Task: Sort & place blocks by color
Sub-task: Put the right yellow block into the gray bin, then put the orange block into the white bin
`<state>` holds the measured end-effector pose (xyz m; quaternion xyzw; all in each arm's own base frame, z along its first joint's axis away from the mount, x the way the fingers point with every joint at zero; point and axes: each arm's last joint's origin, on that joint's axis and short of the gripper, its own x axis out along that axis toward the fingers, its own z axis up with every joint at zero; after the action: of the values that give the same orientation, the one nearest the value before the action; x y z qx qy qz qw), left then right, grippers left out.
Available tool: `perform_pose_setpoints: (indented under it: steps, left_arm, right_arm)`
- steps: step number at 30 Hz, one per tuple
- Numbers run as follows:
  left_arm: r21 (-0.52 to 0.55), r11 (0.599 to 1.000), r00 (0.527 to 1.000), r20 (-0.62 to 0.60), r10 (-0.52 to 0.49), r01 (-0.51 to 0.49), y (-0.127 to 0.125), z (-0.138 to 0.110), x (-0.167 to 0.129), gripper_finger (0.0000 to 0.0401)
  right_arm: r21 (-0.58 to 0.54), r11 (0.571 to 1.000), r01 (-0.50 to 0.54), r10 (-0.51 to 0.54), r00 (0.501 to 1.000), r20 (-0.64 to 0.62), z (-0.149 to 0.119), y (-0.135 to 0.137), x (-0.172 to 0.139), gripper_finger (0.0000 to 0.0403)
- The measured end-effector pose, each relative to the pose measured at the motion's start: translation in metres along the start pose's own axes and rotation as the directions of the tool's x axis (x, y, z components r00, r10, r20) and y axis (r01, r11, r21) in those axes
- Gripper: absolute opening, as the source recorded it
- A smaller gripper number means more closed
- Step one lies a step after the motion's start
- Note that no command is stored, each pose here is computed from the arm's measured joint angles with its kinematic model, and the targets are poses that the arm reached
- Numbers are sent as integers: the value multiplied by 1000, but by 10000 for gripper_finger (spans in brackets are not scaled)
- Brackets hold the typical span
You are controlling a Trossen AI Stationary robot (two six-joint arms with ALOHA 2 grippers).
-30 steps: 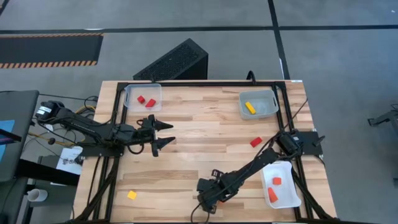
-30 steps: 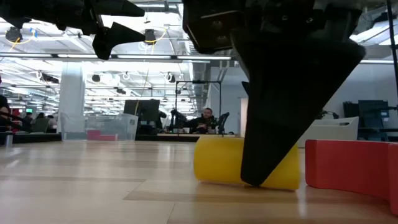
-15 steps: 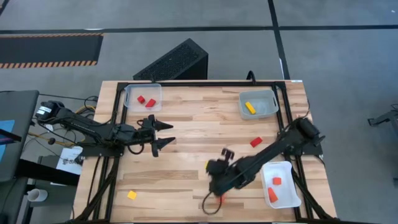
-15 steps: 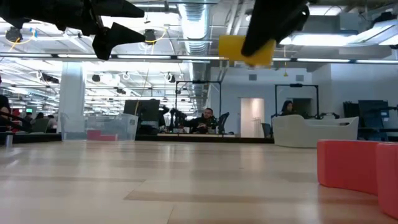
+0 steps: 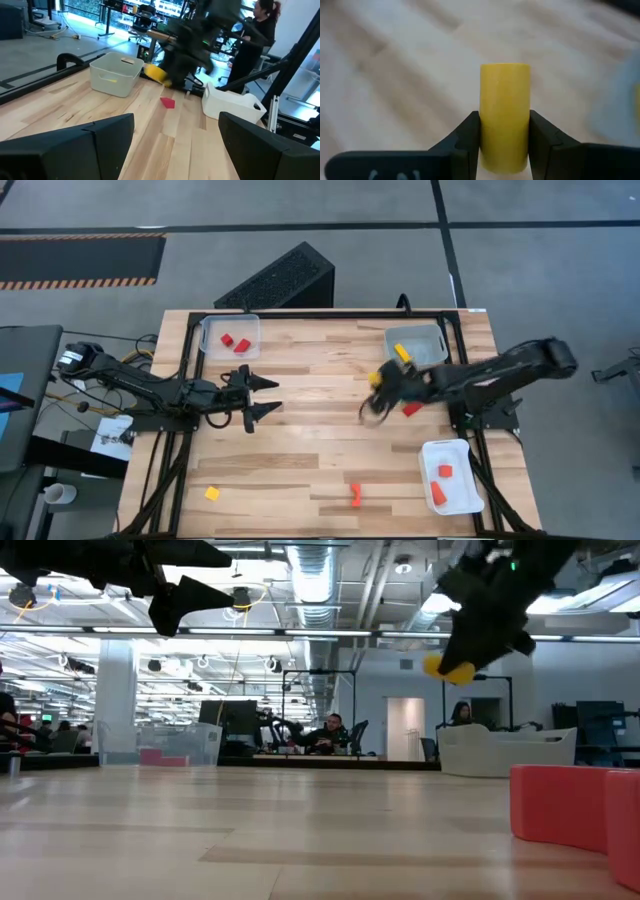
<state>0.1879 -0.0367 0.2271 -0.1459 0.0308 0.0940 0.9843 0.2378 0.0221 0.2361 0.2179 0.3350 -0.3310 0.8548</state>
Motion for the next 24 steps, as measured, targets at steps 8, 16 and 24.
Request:
perform_pose_setpoints:
  steps: [8, 16, 24]
  left_arm:
    - [0, 1000, 1000, 1, -1, 1, 0, 0, 0, 279]
    - [3, 1000, 1000, 2, 0, 0, 0, 0, 0, 279]
    - [5, 1000, 1000, -3, 1, -1, 0, 0, 0, 279]
  right_arm:
    - [295, 935, 197, -215, 976, 29, 11, -102, 6, 122]
    - [340, 886, 315, -281, 949, -146, 5, -140, 32, 148]
    - [288, 875, 389, -328, 914, -238, 0, -145, 53, 216]
